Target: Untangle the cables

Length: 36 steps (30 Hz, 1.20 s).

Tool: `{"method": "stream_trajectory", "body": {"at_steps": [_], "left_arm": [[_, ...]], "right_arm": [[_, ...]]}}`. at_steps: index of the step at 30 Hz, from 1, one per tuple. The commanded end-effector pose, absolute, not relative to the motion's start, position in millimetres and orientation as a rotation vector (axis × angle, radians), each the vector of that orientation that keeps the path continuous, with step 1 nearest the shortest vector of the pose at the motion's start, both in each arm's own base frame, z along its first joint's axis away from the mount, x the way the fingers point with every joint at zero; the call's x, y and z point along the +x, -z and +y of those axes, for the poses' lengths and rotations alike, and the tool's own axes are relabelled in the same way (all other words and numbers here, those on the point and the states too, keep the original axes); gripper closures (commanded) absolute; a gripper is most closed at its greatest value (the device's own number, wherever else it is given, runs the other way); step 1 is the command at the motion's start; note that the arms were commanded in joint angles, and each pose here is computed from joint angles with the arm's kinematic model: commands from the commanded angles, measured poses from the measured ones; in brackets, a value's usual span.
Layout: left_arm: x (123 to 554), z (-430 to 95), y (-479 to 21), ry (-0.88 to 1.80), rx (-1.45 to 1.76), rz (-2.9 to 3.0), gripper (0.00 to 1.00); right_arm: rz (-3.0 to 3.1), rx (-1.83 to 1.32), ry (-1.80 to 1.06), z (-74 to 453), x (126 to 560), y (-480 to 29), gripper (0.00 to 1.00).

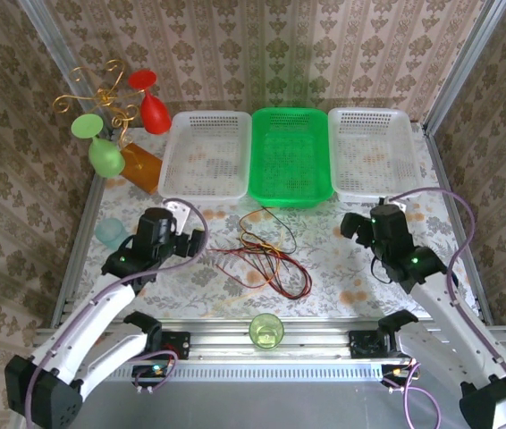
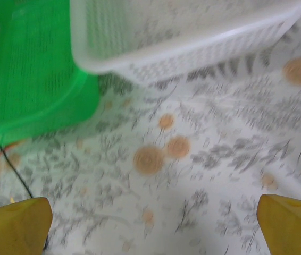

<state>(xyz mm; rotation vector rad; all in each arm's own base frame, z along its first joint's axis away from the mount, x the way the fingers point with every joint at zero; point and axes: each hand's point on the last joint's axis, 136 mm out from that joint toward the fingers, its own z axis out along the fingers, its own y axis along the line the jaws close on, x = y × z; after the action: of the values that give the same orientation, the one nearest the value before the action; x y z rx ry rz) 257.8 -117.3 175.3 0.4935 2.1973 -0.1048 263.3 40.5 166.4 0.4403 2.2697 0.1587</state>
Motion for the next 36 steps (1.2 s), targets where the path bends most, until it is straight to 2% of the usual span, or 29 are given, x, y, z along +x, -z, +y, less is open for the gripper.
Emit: {"method": "stream_trajectory", "body": {"at_steps": [1, 4, 9, 15, 17, 19, 25, 36], "left_arm": [[231, -120, -162, 0.125, 0.382, 2.4, 0.14], [211, -143, -145, 0.17, 0.389, 2.509, 0.16], [187, -149, -110, 0.075, 0.248, 2.701, 0.2], [162, -184, -86, 0.148, 0.279, 2.792, 0.3], [147, -196, -73, 0.216, 0.316, 2.838, 0.41], [137, -198, -59, 0.243, 0.306, 2.872, 0.46], [129, -183, -49, 0.133, 0.277, 2.882, 0.54], [98, -173, -31, 0.023, 0.332, 2.965, 0.55]], "right_arm": [[2.421, 0.417, -0.256, 67, 250, -156, 0.0], [2.472, 0.386, -0.315, 86, 253, -151, 0.0], [2.507, 0.391, -0.395, 104, 258, -147, 0.0], [2.536, 0.349, -0.416, 114, 262, -142, 0.0], [2.549, 0.329, -0.422, 117, 263, -139, 0.0], [2.562, 0.311, -0.431, 120, 264, -136, 0.0], [2.593, 0.263, -0.454, 129, 269, -132, 0.0], [2.63, 0.23, -0.457, 135, 272, -124, 0.0]]}}
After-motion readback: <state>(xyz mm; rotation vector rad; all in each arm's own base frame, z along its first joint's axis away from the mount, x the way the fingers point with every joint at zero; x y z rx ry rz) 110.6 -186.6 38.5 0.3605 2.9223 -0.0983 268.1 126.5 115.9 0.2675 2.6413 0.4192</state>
